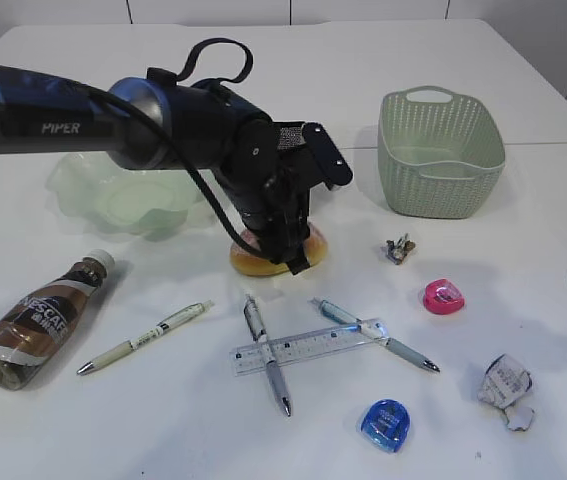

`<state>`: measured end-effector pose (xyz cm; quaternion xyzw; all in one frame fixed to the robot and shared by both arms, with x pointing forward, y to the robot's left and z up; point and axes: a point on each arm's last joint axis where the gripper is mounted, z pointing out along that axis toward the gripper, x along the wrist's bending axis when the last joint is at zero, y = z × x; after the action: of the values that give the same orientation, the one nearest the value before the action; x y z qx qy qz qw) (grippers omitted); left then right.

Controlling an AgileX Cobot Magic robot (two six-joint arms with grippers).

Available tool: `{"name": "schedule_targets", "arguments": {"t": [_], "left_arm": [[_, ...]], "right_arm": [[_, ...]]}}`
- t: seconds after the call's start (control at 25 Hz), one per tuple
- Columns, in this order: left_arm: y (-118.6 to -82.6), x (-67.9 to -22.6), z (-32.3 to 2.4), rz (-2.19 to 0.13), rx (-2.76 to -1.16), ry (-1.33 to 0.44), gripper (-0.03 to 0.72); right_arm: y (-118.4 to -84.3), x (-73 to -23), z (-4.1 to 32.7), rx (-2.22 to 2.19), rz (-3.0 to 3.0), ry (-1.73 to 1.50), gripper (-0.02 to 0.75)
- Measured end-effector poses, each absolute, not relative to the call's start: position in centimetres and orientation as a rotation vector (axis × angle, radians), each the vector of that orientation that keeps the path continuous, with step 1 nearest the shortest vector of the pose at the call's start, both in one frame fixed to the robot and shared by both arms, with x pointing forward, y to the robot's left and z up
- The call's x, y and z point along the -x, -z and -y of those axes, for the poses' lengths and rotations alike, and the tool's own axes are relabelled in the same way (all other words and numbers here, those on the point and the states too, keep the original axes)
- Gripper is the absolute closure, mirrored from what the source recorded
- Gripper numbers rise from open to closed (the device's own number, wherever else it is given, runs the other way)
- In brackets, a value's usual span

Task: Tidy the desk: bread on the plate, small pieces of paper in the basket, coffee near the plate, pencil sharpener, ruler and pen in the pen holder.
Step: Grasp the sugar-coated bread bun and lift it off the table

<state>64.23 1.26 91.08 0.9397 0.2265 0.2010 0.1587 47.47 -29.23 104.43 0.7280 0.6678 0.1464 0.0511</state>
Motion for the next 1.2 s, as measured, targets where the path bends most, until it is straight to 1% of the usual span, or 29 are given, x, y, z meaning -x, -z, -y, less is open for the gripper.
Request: {"name": "schedule_targets", "arguments": {"t": [0.24,0.6,0.96,1.2], "left_arm": [[-91.8,-63.7,-1.7,-0.685,-2.739,-0.528,0.412],[-93.2,-62.7,-2.6,-0.860,-2.772,-0.438,0.412],[-96.2,-61.9,-3.2,-1.017,-2.712,-0.420,0.411],[-97.8,-61.6,-3.6,-1.165,-2.631,-0.415,0.411]], "right_arm": [[-104.4,-47.5,29.2,-2.216,-2.032,-0.446,0.165],[-104.4,-47.5,29.2,-2.216,-2.032,-0.446,0.166],[-104.4,-47.5,29.2,-2.216,-2.032,-0.446,0.166],[-104.4,-47.4,29.2,-2.223,-2.041,-0.434,0.166]]}}
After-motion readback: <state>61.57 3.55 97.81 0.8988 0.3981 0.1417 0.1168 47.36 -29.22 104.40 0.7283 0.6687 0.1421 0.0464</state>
